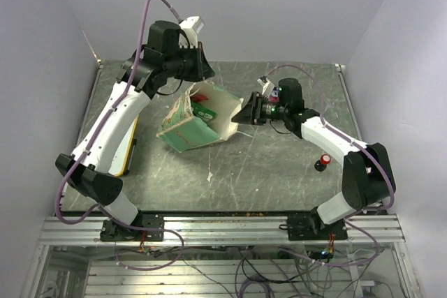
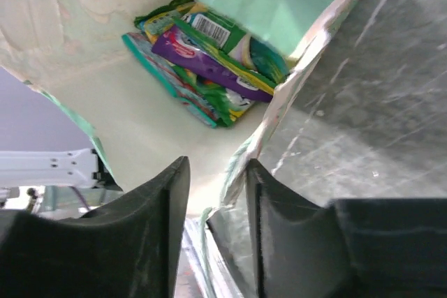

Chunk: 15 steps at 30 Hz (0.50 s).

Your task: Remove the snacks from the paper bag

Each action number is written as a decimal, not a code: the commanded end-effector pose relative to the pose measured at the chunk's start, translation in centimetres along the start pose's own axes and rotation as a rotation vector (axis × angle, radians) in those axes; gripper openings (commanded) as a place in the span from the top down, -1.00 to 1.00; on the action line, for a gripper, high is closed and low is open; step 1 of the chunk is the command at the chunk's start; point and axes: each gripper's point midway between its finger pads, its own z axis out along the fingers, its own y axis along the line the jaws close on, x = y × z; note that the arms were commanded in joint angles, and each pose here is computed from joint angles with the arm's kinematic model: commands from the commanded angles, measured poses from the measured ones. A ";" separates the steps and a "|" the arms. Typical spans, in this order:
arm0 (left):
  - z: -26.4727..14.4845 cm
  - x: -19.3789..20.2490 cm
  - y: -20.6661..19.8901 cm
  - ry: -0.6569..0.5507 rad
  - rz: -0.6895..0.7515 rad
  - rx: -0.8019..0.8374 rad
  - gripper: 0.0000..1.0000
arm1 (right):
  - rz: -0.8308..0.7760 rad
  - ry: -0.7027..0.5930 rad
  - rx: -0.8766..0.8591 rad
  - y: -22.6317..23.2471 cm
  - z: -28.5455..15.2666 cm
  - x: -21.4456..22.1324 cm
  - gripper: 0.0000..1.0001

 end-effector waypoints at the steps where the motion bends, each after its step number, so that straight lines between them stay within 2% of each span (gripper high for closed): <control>1: -2.0 -4.3 0.2 -0.126 0.061 -0.072 0.86 | -0.014 0.004 -0.020 1.9 0.7 0.5 0.43; 5: -3.4 -7.4 1.4 -0.211 0.099 -0.144 0.86 | -0.032 0.037 -0.012 2.7 1.6 1.8 0.62; 8: -4.1 -9.1 0.9 -0.257 0.153 -0.133 0.86 | -0.041 0.064 -0.032 4.2 2.9 2.7 0.78; 12: -3.8 -9.1 -0.9 -0.250 0.194 -0.031 0.86 | -0.044 0.079 -0.093 6.6 4.5 3.8 0.96; 15: -3.1 -7.7 -2.9 -0.211 0.190 0.104 0.86 | -0.039 0.099 -0.123 7.8 5.5 5.0 0.97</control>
